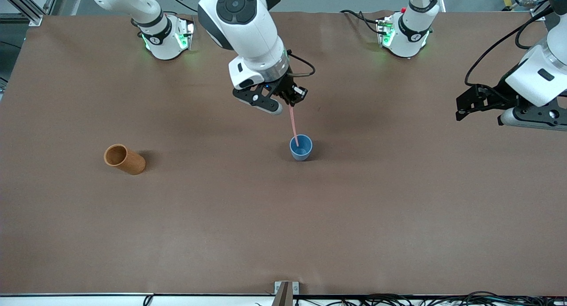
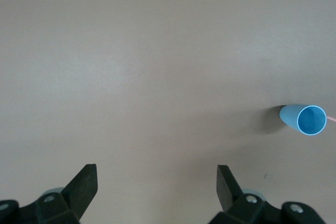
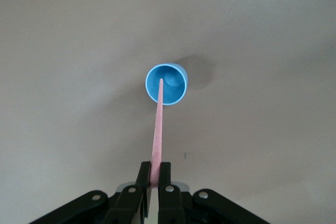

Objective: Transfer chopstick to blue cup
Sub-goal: 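Carry the chopstick over the blue cup and lower it in with the right gripper, then open the right gripper to release the chopstick into the blue cup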

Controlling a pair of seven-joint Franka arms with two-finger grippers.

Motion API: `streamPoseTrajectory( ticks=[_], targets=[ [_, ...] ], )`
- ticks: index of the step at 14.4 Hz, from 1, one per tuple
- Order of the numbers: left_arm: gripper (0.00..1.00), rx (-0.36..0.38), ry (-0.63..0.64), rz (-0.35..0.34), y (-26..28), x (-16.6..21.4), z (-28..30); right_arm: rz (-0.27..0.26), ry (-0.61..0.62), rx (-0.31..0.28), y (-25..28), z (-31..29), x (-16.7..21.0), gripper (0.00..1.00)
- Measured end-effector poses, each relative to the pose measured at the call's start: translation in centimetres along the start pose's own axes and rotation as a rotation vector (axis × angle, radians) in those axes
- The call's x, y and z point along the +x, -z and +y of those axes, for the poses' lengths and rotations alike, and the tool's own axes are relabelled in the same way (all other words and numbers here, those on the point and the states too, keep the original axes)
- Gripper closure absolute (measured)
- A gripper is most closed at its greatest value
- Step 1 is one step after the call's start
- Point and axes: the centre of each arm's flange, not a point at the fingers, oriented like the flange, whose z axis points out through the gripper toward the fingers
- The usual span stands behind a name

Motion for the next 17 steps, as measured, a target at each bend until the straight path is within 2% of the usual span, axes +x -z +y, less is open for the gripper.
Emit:
streamPoseTrajectory(
  ticks=[3,9,14,15,17],
  targets=[
    [0.00,0.000,-0.001,0.002,0.1,-0.1,0.1,-0.002,0.016,-0.004,-1.5,-0.6,-1.1,0.91],
    [0.00,-0.001,0.008,0.004,0.2,0.0,-0.4,-0.014,0.040,-0.053,-5.8,-1.2,-2.8,0.91],
    [0.00,-0.001,0.006,0.008,0.4,-0.1,-0.4,0.012,0.033,-0.019,-6.5,-1.5,-2.0,0.90],
    [0.00,-0.001,0.006,0.010,0.6,-0.2,-0.4,0.014,0.031,-0.019,-6.7,-1.5,-1.9,0.86],
    [0.00,-0.001,0.006,0.014,0.8,-0.3,-0.4,0.017,0.029,-0.018,-6.7,-1.5,-1.6,0.66]
  ],
)
